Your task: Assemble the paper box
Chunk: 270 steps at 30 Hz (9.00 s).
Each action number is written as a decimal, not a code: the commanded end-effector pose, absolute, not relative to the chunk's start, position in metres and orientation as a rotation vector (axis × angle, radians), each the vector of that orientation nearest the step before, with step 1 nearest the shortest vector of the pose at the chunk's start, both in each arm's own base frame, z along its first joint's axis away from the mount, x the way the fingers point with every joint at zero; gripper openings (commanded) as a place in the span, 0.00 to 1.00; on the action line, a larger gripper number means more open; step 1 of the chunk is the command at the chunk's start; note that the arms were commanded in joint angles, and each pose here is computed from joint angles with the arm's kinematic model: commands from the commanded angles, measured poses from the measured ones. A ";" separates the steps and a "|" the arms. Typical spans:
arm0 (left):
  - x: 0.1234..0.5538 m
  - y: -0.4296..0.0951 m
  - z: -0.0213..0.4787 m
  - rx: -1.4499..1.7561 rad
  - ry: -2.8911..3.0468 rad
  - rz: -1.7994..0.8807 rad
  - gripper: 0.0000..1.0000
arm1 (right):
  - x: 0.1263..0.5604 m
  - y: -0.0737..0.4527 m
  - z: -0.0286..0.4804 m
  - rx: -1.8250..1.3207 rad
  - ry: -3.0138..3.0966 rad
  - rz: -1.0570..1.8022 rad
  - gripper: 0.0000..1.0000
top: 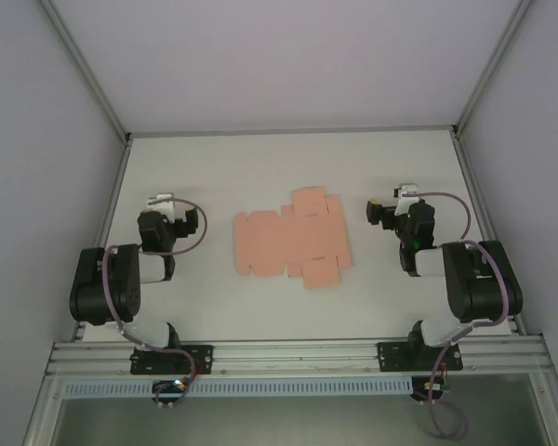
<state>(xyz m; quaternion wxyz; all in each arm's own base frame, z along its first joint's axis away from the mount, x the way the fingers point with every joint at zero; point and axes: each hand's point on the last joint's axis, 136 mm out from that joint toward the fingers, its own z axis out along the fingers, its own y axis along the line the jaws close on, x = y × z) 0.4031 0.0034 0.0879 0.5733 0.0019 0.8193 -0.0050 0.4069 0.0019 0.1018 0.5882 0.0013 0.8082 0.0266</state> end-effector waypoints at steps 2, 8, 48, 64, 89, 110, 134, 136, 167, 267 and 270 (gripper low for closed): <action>0.401 0.003 0.095 0.029 1.902 -0.006 1.00 | 0.403 0.002 0.103 0.014 1.888 0.062 0.99; 0.401 0.003 0.095 0.029 1.902 -0.008 1.00 | 0.403 0.002 0.101 0.015 1.892 0.063 1.00; 0.376 -0.059 0.161 -0.184 2.108 -0.326 1.00 | 0.367 0.073 0.184 0.146 2.200 0.310 1.00; 0.358 -0.191 0.069 -0.017 2.565 -0.517 1.00 | 0.357 0.181 0.048 -0.018 2.715 0.426 0.60; 0.338 -0.240 0.063 -0.107 2.633 -0.892 0.33 | 0.324 0.173 -0.028 0.144 2.856 0.449 0.57; 0.350 -0.233 0.153 0.004 2.520 -0.741 0.00 | 0.382 0.172 0.117 0.023 2.658 0.511 1.00; 0.322 -0.249 0.220 0.213 2.309 -0.951 0.00 | 0.345 0.146 0.154 0.025 2.371 0.985 1.00; 0.318 -0.254 0.234 0.236 2.277 -1.000 0.00 | 0.346 0.153 0.152 -0.013 2.360 1.034 1.00; 0.290 -0.266 0.339 0.301 1.942 -1.430 0.00 | 0.348 0.205 0.238 -0.288 1.942 1.559 0.92; 0.377 -0.268 0.233 0.173 2.337 -1.271 0.95 | 0.353 0.264 0.164 -1.270 1.639 -0.220 0.00; 0.374 -0.270 0.234 0.195 2.331 -1.291 0.93 | 0.349 0.262 0.163 -1.289 1.649 -0.127 0.00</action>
